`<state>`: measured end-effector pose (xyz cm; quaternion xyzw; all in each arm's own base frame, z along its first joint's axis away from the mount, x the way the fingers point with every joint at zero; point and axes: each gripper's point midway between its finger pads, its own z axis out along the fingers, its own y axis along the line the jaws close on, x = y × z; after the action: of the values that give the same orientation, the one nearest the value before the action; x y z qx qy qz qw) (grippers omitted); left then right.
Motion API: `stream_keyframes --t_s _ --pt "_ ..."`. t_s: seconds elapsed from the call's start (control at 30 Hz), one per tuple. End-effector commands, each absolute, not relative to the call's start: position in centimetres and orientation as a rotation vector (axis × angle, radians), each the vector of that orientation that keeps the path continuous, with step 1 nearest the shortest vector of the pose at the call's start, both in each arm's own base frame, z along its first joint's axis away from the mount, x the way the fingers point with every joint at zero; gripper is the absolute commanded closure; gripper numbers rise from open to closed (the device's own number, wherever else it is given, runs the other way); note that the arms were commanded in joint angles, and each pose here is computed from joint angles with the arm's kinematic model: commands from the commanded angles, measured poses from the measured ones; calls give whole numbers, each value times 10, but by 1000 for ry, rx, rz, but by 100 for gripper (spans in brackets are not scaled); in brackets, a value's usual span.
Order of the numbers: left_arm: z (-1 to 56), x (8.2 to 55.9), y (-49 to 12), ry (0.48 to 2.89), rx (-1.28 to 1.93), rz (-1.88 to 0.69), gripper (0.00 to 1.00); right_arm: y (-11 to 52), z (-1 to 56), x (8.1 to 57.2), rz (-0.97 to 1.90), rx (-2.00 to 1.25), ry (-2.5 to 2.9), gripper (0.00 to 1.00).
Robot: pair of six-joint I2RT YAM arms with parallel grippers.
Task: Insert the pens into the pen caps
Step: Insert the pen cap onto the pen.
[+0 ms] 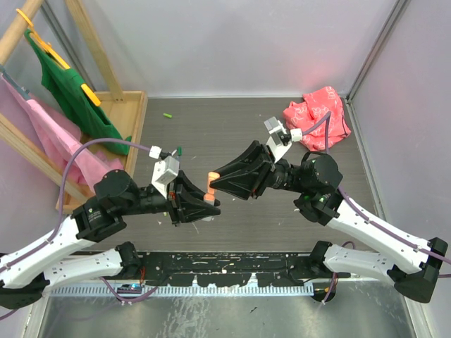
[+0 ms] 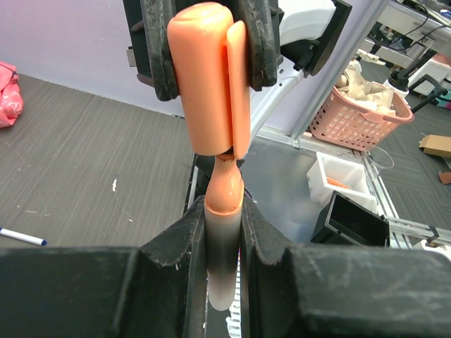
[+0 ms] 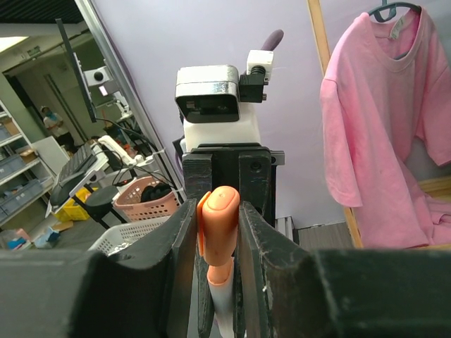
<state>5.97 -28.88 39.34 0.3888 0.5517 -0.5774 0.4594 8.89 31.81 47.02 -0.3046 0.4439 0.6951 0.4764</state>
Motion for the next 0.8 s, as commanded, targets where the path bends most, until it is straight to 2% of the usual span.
stream_keyframes --t_s 0.0,0.7,0.77 --pt "426 55 -284 1239 945 -1440 100 311 482 78 1722 -759 1025 100" --pt "430 57 -286 1219 945 -1438 100 317 455 76 1814 -744 1083 100" --pt "431 57 -286 1215 943 -1438 100 316 452 75 1816 -745 1087 97"
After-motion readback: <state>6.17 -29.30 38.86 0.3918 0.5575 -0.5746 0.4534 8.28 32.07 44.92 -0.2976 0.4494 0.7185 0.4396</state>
